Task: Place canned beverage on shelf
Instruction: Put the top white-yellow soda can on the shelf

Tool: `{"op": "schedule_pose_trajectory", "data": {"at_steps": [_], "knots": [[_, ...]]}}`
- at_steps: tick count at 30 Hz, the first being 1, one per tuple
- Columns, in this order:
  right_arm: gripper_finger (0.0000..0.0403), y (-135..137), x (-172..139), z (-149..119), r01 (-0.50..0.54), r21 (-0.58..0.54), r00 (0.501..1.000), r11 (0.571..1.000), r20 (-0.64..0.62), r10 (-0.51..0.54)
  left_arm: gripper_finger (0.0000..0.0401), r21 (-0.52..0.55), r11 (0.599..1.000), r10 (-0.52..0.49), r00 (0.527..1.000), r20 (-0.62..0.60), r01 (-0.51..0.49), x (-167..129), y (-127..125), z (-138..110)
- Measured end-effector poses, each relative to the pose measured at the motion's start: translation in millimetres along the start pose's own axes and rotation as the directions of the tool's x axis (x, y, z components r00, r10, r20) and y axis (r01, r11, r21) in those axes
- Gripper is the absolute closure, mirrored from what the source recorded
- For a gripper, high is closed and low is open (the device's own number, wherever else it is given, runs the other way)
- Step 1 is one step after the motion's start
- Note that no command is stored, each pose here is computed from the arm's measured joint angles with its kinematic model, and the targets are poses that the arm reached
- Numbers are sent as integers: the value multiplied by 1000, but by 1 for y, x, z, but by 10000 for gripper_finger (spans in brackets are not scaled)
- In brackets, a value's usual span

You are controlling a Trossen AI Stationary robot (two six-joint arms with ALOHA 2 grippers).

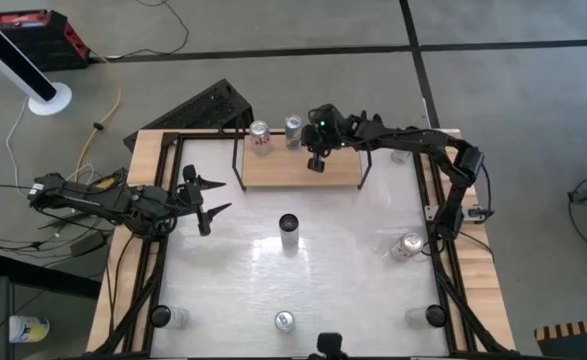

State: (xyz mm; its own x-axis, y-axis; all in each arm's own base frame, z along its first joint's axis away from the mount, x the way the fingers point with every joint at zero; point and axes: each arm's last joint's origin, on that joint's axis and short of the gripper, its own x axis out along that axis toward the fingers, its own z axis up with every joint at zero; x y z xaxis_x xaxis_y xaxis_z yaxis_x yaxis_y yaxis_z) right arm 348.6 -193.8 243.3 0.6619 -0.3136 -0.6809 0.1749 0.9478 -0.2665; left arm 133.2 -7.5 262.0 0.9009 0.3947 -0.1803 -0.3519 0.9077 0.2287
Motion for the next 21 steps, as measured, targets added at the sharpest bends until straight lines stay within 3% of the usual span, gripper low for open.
{"op": "schedule_pose_trajectory", "data": {"at_steps": [4,10,17,21], "knots": [[380,20,-20,9,-65,9,996,998,-67,65,145,-32,997,-69,997,23,70,0,-2,2],[382,68,-83,27,-158,-12,984,987,-81,156,145,-56,965,-252,965,70,256,16,-18,7],[382,144,-172,37,-113,-76,993,991,-33,111,145,-20,937,-346,932,110,350,51,-44,6],[382,188,-210,31,-106,-87,994,991,14,108,143,28,893,-443,865,236,449,63,-56,13]]}}
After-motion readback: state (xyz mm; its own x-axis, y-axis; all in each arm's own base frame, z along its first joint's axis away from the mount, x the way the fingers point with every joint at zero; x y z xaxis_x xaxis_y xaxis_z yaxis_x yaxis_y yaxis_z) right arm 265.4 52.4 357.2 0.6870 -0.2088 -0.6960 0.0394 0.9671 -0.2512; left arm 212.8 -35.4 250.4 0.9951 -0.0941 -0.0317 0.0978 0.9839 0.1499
